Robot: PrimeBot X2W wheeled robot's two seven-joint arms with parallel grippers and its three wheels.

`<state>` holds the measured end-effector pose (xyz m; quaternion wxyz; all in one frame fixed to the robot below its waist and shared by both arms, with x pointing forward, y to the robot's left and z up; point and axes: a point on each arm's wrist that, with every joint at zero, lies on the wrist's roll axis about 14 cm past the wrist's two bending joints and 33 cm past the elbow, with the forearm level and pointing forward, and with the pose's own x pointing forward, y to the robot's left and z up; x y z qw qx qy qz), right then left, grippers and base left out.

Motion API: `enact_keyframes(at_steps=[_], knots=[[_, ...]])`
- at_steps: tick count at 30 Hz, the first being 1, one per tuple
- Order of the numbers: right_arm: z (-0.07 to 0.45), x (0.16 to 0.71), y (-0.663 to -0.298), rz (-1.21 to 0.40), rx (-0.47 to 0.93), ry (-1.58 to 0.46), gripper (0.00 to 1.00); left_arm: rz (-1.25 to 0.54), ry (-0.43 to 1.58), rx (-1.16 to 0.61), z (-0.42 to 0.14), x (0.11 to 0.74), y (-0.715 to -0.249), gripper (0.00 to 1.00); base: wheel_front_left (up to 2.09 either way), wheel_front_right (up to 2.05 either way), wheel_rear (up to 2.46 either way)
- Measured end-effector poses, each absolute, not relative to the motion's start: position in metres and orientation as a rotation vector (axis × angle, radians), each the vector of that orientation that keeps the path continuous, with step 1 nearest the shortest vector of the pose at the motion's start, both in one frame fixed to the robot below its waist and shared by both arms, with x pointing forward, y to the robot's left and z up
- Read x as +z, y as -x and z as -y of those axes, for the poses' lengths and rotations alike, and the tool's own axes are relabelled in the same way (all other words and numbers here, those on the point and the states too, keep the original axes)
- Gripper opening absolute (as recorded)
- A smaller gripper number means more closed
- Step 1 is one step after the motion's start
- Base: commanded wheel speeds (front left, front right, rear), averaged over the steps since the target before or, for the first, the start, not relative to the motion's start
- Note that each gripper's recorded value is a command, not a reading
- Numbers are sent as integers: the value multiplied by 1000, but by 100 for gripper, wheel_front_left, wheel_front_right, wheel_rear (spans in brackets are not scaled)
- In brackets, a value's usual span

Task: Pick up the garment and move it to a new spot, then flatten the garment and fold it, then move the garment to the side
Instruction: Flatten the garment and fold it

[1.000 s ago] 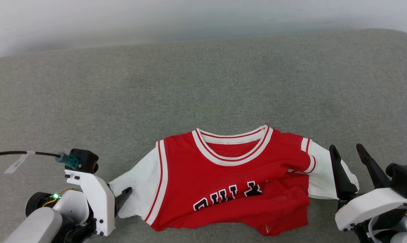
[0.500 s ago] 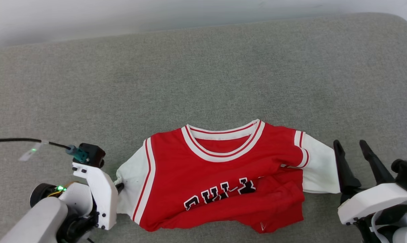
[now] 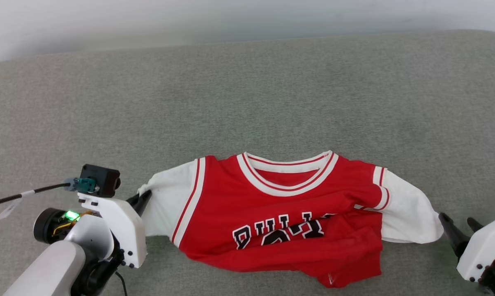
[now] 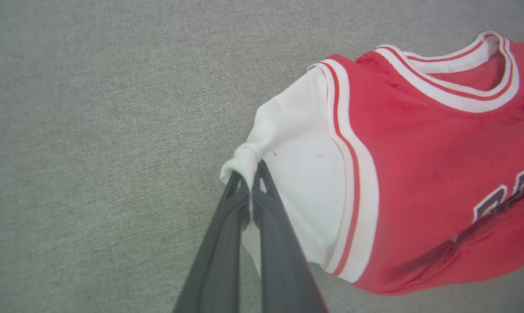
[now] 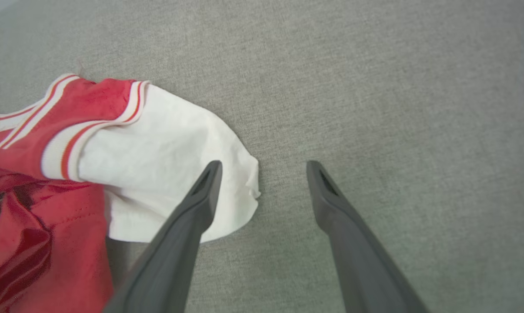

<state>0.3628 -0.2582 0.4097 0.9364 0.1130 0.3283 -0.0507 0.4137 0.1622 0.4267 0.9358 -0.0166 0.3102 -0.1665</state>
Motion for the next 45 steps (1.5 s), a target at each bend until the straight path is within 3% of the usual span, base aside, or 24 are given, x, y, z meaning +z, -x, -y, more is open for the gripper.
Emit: enact_keyframes(at_steps=[5,16,17,18,26,38,45], knots=[[247,392,-364,-861,-42,-237,100,-554,25,-344,-159,447,-417,0,0,0,0],[222,355,-369,-1098,40,-224,100,-551,32,-354,-155,447,-413,0,0,0,0],[221,354,-369,-1106,41,-222,27,-553,33,-352,-156,446,-413,0,0,0,0],[221,354,-370,-1108,42,-222,0,-547,35,-351,-156,447,-414,0,0,0,0],[222,385,-394,-968,55,-152,0,-397,38,-340,-154,483,-427,0,0,0,0],[247,566,-484,-285,9,46,0,80,-19,-337,-138,632,-476,0,0,0,0],[239,650,-525,-60,22,81,0,258,14,-298,-141,701,-516,0,0,0,0]])
